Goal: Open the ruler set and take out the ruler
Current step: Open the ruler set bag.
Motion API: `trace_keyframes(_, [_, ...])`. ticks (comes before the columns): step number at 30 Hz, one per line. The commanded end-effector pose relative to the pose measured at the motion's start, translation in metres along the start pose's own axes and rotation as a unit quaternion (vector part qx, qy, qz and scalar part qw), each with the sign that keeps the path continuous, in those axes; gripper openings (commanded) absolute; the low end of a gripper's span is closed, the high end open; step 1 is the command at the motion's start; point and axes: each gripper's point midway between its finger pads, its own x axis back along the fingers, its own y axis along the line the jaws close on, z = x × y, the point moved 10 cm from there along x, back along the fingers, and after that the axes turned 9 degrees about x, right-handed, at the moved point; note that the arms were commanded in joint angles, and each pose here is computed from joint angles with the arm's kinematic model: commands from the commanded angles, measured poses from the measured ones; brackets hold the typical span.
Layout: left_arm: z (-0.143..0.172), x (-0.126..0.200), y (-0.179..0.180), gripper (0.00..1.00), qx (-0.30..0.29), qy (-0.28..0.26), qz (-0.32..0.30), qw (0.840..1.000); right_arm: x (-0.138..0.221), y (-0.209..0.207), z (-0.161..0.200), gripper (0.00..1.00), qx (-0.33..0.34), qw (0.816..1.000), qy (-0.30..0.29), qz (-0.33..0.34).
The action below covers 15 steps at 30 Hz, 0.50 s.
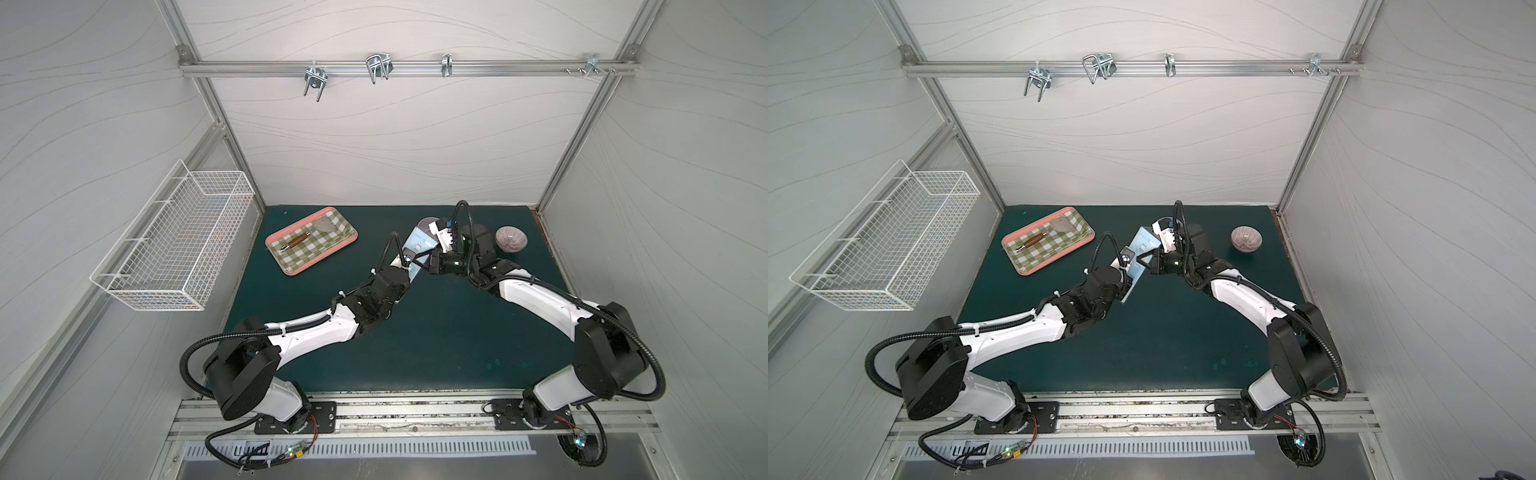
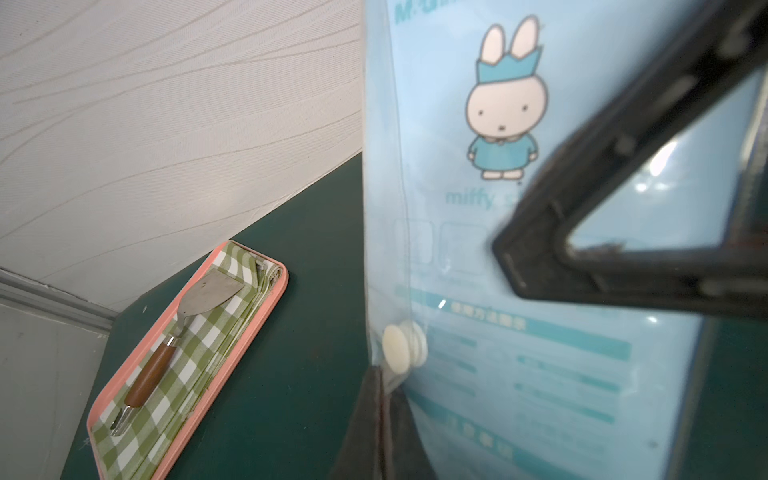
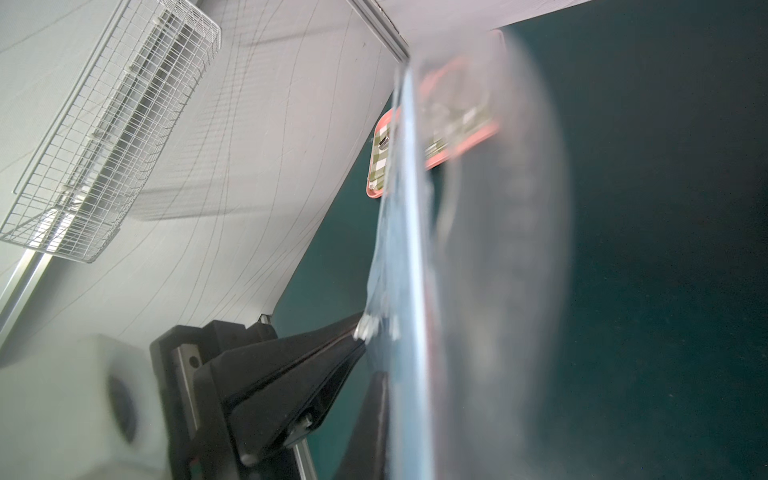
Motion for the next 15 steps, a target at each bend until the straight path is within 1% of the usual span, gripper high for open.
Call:
trace_keyframes(1, [-0.021, 0.010, 0.009, 0.00, 0.059, -0.041, 0.008, 0.997, 0.008, -0.001, 0.004, 0.00, -0.003, 1.000, 0.014, 0.005])
trace_keyframes(8, [-0.016, 0.014, 0.022, 0.00, 0.105, -0.022, 0.034, 0.994, 0.015, -0.004, 0.003, 0.00, 0.002, 1.000, 0.012, 0.010])
trace_keyframes(15, [-0.016, 0.018, 0.035, 0.00, 0.151, -0.008, 0.067, 0.986, 0.015, -0.009, 0.005, 0.00, 0.004, 1.000, 0.016, 0.009])
